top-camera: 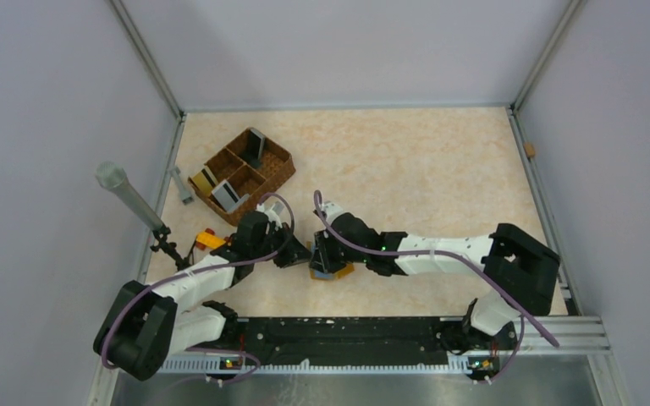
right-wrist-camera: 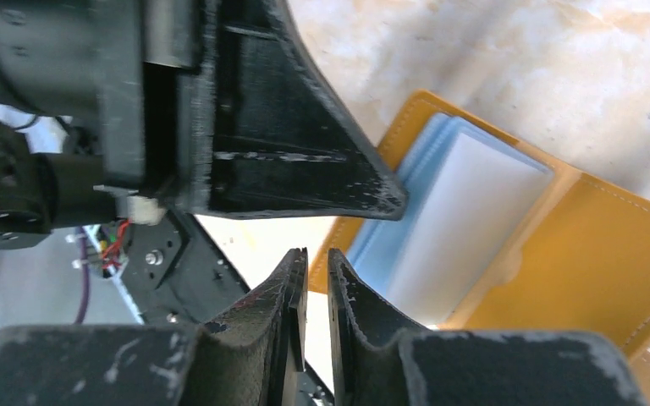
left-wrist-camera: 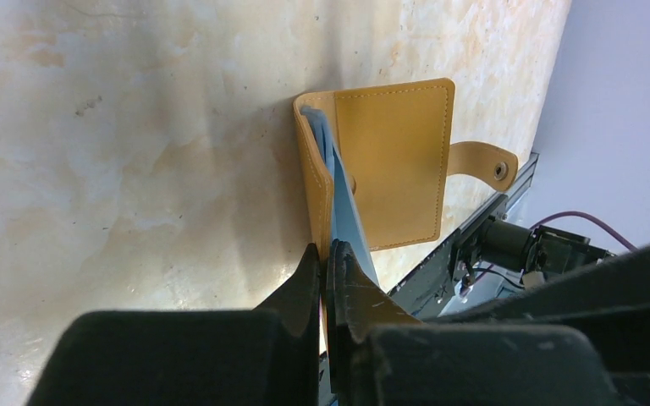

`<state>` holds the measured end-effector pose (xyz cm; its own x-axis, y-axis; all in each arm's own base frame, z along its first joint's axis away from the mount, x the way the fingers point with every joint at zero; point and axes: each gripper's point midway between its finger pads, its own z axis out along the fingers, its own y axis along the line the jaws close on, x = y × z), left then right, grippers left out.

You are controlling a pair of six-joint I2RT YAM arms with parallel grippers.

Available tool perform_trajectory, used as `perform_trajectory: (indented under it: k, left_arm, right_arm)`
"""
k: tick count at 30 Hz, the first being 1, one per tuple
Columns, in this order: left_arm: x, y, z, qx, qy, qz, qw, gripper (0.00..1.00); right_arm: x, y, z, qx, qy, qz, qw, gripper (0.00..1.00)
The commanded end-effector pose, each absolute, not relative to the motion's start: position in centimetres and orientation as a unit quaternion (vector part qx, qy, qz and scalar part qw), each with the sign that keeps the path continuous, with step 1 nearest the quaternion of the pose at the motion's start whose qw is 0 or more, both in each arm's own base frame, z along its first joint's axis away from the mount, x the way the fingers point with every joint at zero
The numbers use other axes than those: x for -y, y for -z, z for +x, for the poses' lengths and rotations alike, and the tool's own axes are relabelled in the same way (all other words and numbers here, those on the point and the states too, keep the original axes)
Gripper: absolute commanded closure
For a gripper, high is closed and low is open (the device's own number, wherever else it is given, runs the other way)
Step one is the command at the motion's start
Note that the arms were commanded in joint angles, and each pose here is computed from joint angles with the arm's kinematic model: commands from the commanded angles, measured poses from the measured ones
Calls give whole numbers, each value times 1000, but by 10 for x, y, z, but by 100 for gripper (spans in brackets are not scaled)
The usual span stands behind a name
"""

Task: Put the credit cards into the card holder
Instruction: Open the card holder at the center of the board.

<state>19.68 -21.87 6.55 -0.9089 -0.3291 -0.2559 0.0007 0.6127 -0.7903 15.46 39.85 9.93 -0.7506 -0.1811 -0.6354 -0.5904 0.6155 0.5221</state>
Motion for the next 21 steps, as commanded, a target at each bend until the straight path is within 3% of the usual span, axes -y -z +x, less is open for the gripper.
perform_trajectory:
  k: [1,11,21]
  left_arm:
    - [224,-79,206,-869,440,-88,208,100]
    - [223,-78,205,-871,438,-84,209,100]
    - [219,-69,207,-880,419,-81,209,100]
  right_arm:
    - [-402,-96,166,-865,-349,-218,287,85]
    - [-347,-58,184,-918,-206,-157,301,87]
    - [-308,-22,185,-940,-135,-119,291,87]
